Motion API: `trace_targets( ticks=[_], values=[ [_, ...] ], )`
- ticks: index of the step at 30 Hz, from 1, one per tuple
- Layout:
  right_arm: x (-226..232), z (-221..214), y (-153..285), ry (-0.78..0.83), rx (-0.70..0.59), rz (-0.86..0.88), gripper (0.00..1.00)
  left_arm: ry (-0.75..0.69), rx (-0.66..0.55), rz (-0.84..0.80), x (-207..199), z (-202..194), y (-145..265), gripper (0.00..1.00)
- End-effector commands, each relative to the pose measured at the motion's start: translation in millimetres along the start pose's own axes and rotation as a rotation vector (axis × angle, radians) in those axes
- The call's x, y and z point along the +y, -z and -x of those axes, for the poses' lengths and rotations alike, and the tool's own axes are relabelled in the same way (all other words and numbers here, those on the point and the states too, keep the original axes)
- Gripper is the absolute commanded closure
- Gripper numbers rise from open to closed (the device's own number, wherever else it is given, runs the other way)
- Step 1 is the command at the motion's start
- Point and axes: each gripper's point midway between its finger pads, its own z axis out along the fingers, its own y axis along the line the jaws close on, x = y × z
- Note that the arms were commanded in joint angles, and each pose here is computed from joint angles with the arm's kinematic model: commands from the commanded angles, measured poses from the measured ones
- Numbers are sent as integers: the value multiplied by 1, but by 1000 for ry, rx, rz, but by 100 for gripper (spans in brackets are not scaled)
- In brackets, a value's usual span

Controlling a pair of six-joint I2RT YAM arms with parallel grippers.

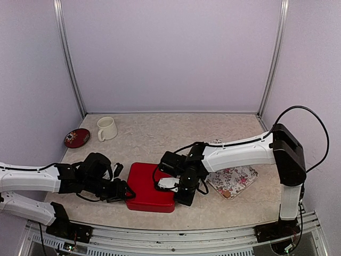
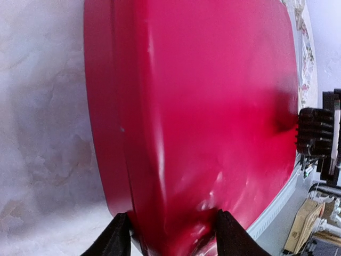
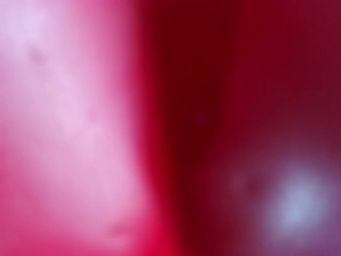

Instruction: Pack the chocolate

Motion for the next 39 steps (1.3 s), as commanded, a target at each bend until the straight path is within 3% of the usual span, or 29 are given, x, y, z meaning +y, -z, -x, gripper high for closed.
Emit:
trace_targets(
  ticks=[1, 13, 14, 18, 20, 27, 34, 39],
  values=[
    [30, 81, 6, 115, -250, 66, 97, -46, 71, -240, -51, -11, 1, 56],
    [35, 98, 4, 178, -253, 22, 97, -27, 90, -268, -52, -14, -7, 76],
    [34, 99, 7, 169, -262, 20, 96, -37, 75, -253, -51, -10, -5, 74],
    [16, 92, 22, 83, -296, 12, 86, -64, 11, -156, -40, 9, 4, 50],
    [4, 82, 30, 20, -314, 27, 79, -71, -12, -136, -36, 16, 8, 45],
    [-17, 35, 50, -154, -382, 129, 51, -104, -69, -139, -35, 30, 16, 38],
    [-7, 9, 64, -270, -453, 283, 40, -106, -94, -149, -33, 37, 20, 34],
    [-9, 22, 79, -382, -557, 460, 31, -83, -87, -156, -29, 36, 13, 32]
  ],
)
